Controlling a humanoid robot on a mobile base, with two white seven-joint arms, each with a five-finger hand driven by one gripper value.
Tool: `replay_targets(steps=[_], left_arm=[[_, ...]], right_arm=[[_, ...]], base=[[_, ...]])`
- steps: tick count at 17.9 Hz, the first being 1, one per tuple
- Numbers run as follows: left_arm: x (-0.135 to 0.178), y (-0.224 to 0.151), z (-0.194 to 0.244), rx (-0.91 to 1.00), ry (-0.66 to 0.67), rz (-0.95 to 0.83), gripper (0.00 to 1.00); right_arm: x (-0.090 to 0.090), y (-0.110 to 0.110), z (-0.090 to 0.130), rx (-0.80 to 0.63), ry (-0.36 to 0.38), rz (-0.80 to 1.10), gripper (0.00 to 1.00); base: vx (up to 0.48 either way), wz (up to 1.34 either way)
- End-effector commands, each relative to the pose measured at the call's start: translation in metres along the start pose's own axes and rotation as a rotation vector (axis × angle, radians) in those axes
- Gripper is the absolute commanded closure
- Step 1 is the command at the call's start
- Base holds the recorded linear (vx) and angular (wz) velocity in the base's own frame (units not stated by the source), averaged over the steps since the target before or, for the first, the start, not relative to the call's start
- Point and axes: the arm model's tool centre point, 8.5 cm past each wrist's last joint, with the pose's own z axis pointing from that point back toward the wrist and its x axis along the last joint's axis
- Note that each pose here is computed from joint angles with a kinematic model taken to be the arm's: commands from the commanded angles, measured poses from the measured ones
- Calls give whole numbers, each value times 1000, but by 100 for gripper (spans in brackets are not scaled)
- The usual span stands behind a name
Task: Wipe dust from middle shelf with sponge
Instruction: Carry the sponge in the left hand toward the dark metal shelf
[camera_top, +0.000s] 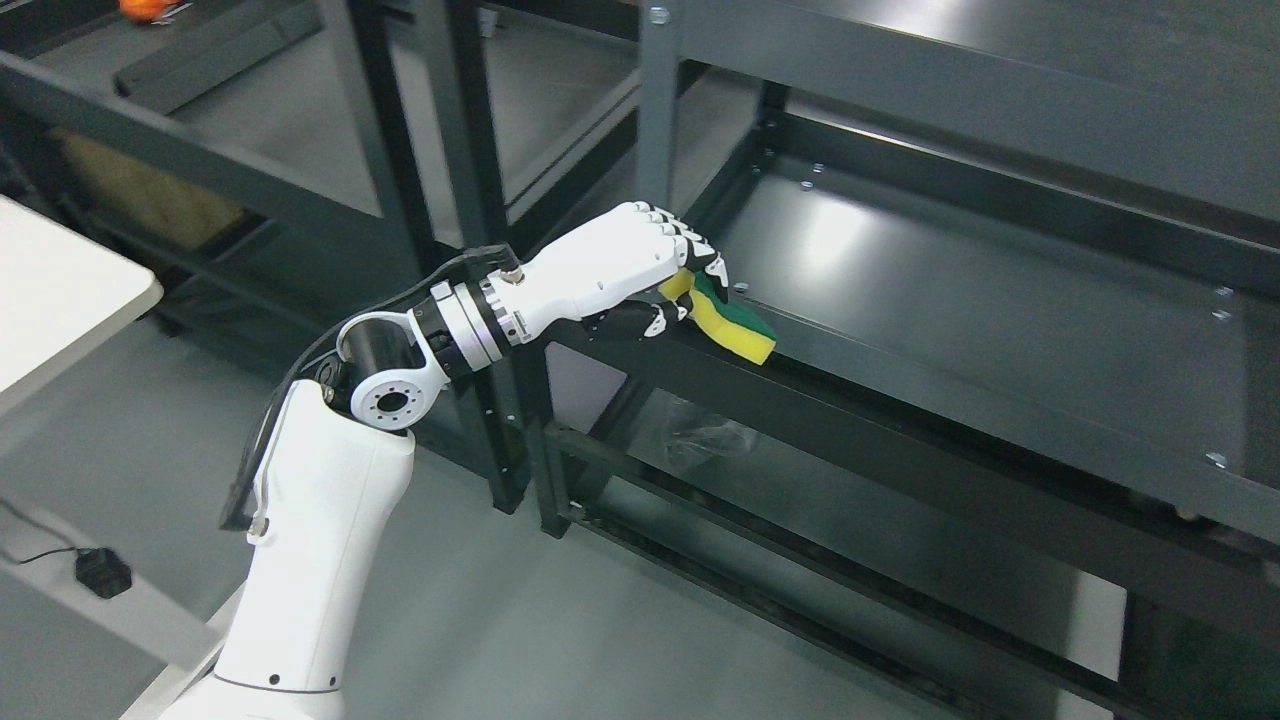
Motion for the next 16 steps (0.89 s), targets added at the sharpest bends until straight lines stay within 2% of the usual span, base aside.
replay_targets(steps=[1, 7, 11, 16], left_arm=[[29, -7, -49, -74, -159, 22, 99], [62, 16, -77, 26, -335, 110, 99], [64, 66, -85, 143, -380, 86, 99], [53, 123, -69, 278, -357, 23, 99]], right_arm=[[9, -10, 0, -10, -22, -3, 0], [9, -10, 0, -10, -22, -3, 0], [9, -10, 0, -10, -22, -3, 0], [9, -10, 0, -10, -22, -3, 0]], base=[[-83, -776], [-57, -776], [-12, -586], [8, -182]])
